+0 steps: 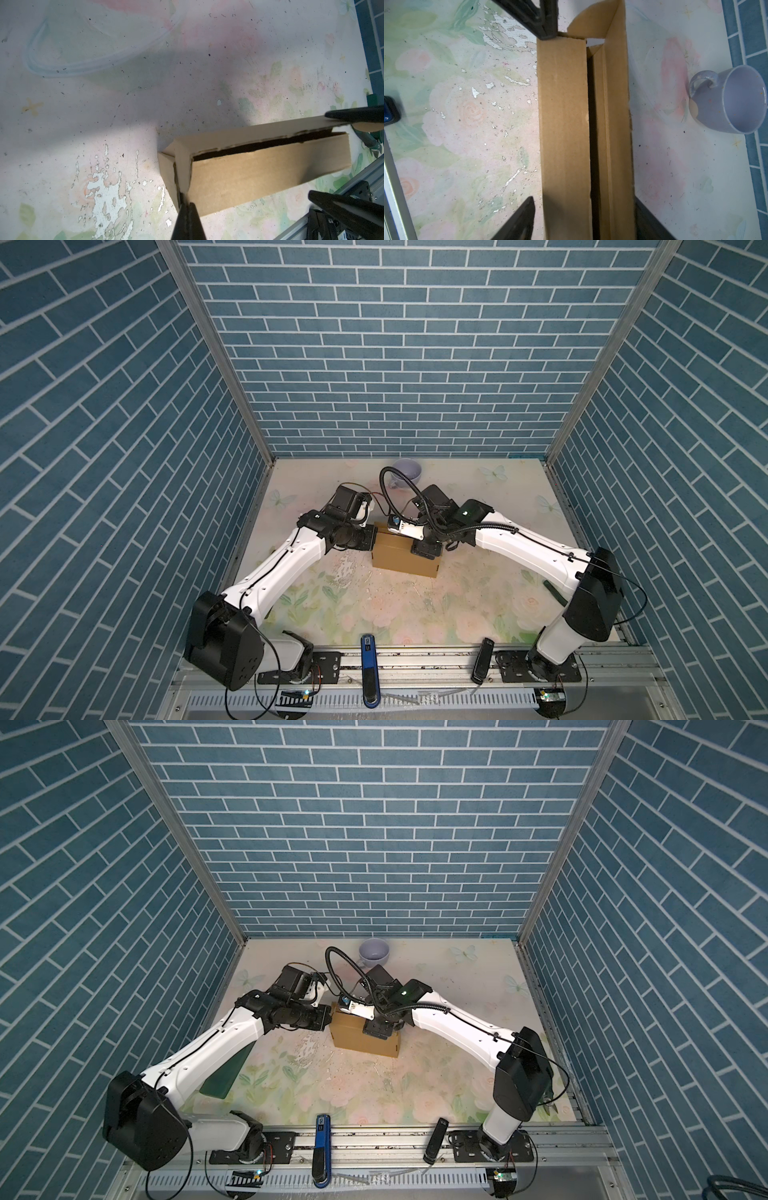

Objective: Fold the paper box

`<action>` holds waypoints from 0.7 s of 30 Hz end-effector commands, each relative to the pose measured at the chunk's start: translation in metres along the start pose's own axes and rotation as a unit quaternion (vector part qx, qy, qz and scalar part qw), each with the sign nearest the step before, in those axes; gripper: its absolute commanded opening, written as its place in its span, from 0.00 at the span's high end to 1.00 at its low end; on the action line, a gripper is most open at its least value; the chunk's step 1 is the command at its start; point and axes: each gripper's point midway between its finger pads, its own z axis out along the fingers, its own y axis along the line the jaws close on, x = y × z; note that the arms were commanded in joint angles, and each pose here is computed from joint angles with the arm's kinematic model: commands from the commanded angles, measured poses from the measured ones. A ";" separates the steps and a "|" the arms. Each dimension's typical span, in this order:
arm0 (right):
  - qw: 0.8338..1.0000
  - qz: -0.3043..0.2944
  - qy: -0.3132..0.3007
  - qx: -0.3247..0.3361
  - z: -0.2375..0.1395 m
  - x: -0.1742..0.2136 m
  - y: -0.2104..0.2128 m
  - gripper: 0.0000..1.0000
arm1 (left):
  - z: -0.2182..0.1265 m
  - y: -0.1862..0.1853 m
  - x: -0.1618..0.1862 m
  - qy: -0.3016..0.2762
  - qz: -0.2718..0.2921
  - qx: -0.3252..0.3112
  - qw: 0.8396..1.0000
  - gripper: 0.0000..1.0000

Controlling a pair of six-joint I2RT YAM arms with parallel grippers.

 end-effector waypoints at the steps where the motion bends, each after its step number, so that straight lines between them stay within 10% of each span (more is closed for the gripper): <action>1: 1.000 -0.015 0.010 -0.013 0.010 0.006 0.005 0.31 | 0.011 0.011 0.025 0.044 -0.004 -0.021 0.999 1.00; 21: 0.999 0.000 0.013 -0.031 0.019 0.011 0.017 0.38 | 0.011 0.011 0.023 0.041 -0.008 -0.020 0.999 1.00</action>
